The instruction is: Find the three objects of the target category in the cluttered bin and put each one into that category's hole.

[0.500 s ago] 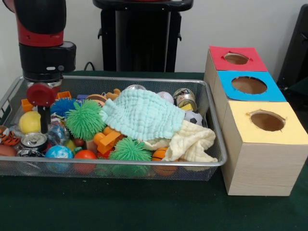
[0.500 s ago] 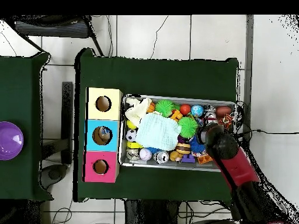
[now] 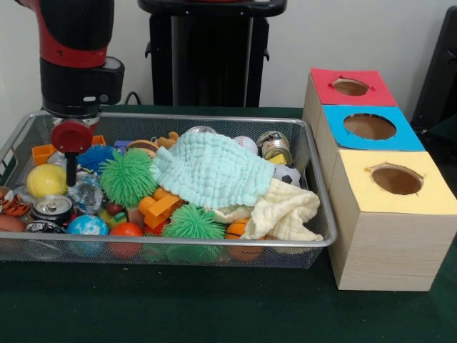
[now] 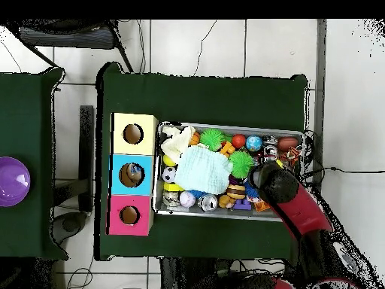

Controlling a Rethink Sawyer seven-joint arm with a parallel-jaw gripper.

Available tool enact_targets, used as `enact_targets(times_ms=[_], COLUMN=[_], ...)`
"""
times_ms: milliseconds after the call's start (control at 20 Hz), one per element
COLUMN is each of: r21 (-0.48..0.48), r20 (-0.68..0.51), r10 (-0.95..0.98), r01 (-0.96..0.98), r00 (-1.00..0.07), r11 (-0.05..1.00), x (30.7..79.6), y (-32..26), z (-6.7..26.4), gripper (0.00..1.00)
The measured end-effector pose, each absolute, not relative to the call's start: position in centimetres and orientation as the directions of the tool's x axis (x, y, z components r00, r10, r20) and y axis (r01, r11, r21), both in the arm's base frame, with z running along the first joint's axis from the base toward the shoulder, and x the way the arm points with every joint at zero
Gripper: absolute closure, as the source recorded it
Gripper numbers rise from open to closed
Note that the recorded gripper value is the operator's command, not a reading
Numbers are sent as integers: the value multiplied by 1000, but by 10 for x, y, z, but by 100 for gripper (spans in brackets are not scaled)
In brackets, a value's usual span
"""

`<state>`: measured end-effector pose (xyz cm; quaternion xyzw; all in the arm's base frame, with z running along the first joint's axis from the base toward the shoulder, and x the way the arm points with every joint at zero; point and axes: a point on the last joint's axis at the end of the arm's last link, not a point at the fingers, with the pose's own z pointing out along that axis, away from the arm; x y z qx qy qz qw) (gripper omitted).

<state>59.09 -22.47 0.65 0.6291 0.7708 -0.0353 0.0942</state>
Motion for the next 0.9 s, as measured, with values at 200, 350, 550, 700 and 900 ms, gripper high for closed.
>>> enact_targets(times_ms=[200,350,550,700,900], r21=[51,42,33,30,30], r20=[-209,-214,-214,-211,-210], r10=[954,953,954,954,955], r01=[972,973,974,974,975], r00=[-213,-213,-212,-213,-210], r11=[228,226,224,225,221], x=[593,590,586,586,585], y=[-224,-227,-228,-228,-230], z=[10,8,4,1,0], gripper=[100,100,100,100,100])
